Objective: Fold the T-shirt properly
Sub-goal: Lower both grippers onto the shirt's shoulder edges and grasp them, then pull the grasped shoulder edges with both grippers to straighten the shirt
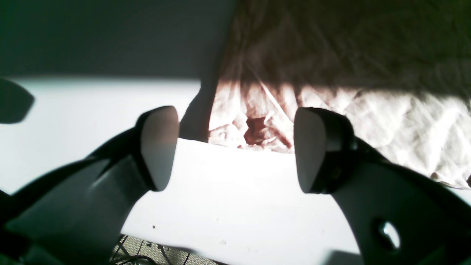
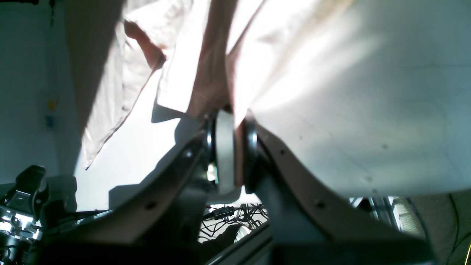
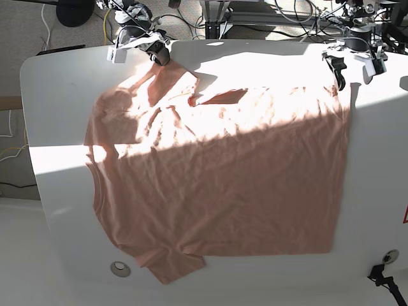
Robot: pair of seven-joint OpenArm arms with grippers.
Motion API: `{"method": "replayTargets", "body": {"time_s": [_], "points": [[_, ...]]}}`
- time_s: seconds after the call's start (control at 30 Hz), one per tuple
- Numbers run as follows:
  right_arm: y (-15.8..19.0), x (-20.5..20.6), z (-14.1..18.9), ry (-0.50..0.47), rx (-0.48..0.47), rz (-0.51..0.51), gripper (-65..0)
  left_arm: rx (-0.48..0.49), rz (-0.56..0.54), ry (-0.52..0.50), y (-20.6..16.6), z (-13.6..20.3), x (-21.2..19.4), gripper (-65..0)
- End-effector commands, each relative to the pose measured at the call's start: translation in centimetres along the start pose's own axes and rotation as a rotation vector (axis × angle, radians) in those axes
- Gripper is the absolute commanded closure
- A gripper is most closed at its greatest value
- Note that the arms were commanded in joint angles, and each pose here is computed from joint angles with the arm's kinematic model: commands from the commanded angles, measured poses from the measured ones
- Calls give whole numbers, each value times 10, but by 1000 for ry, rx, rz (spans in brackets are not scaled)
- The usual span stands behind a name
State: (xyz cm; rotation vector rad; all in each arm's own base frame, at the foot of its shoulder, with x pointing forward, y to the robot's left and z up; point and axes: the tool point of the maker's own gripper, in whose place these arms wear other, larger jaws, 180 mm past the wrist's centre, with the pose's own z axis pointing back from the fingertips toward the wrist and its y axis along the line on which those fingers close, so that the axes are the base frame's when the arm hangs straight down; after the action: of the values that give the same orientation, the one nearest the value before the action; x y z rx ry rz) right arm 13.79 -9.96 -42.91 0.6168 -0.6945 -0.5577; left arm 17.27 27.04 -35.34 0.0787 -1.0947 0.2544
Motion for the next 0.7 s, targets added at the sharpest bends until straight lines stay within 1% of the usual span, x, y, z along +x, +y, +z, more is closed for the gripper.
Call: {"method": "replayTargets", "body": {"time_s": [0.0,0.07,0.13,0.3,0.4,0.47,0.67], "points": [[-3,-2,2,12,-13,10,0,-52,-11,-13,-7,-2,9,-465],[-4,-2,2,13,-15,10,0,-70,-21,1,-6,-5,12,-465],[-3,-3,2,14,-14,10,0,-63,-19,32,-2,-13,11,-465],[-3,-2,2,13,-13,10,0,-29,9,129,12,-30,-11,-465],[-2,-1,1,11,-11,11,0,-90,1,154,4,-32,-22,-465],[-1,2,-1,6,-6,14,0,-114,2,169,1,-33,-28,-465],[0,2,-1,5,-5,14,0,-89,29,240,12,-33,-57,-465]]}}
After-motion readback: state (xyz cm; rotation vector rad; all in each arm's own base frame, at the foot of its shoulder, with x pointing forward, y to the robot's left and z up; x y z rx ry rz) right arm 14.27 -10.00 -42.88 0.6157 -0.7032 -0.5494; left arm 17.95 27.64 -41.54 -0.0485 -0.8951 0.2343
